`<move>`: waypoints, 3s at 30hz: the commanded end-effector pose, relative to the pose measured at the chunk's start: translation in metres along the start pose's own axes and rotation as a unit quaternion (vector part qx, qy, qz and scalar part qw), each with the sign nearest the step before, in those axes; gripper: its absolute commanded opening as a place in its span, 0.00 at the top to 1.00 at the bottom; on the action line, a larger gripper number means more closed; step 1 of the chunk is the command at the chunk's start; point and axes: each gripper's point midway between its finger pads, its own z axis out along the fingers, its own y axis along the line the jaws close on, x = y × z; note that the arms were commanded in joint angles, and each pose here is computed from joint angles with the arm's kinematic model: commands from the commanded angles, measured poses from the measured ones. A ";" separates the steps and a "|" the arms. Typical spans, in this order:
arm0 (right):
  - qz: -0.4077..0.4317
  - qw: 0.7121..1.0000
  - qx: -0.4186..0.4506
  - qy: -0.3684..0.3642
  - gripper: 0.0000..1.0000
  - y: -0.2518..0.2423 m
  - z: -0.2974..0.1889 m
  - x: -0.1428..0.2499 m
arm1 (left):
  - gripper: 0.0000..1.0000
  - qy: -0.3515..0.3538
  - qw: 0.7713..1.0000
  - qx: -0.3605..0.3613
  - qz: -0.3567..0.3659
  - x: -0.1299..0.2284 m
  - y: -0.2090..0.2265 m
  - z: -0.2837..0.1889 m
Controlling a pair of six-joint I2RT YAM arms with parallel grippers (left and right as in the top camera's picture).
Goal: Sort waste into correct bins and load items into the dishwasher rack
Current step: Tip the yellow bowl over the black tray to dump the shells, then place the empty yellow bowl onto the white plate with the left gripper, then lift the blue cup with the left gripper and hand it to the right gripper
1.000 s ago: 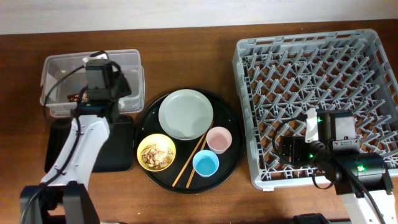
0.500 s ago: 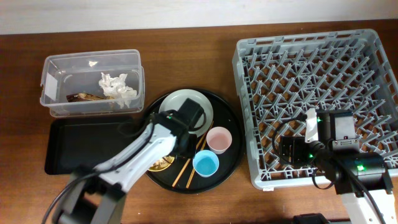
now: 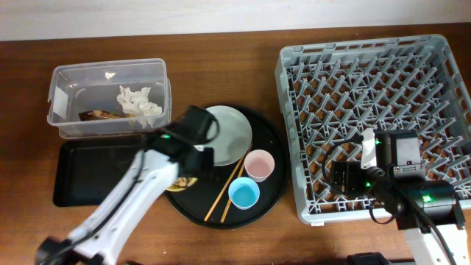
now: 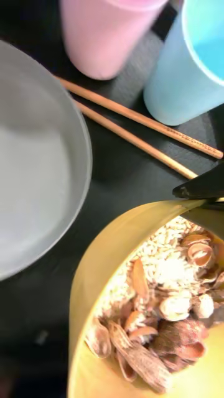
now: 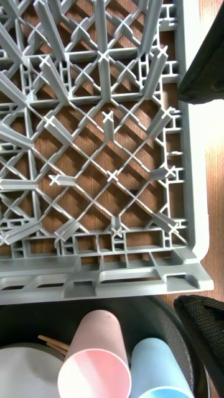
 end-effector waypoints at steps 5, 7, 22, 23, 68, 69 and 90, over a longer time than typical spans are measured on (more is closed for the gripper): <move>0.002 1.000 -0.005 -0.008 0.01 0.003 -0.005 -0.004 | 1.00 -0.115 0.951 0.288 0.009 -0.031 0.071 -0.056; 0.002 1.000 -0.005 -0.008 0.01 0.003 -0.005 -0.004 | 1.00 -0.157 0.922 0.352 -0.021 -0.027 0.087 -0.064; 0.002 1.000 -0.005 -0.008 0.01 0.003 -0.005 -0.004 | 1.00 -0.176 0.672 0.606 -0.387 -0.036 0.185 -0.062; 0.002 1.000 -0.005 -0.008 0.01 0.003 -0.005 -0.004 | 1.00 -0.187 0.679 0.603 -0.376 -0.036 0.185 -0.062; 0.133 0.982 0.135 -0.013 0.01 -0.046 -0.011 0.005 | 0.31 -0.166 0.974 0.050 0.149 -0.048 -0.022 -0.032; 0.132 0.979 0.152 -0.015 0.01 -0.051 -0.013 0.005 | 0.31 -0.165 0.974 0.049 0.149 -0.047 -0.022 -0.032; -0.002 0.999 -0.024 0.022 0.01 0.012 -0.033 -0.014 | 0.29 -0.057 0.980 0.122 0.149 0.013 -0.052 -0.013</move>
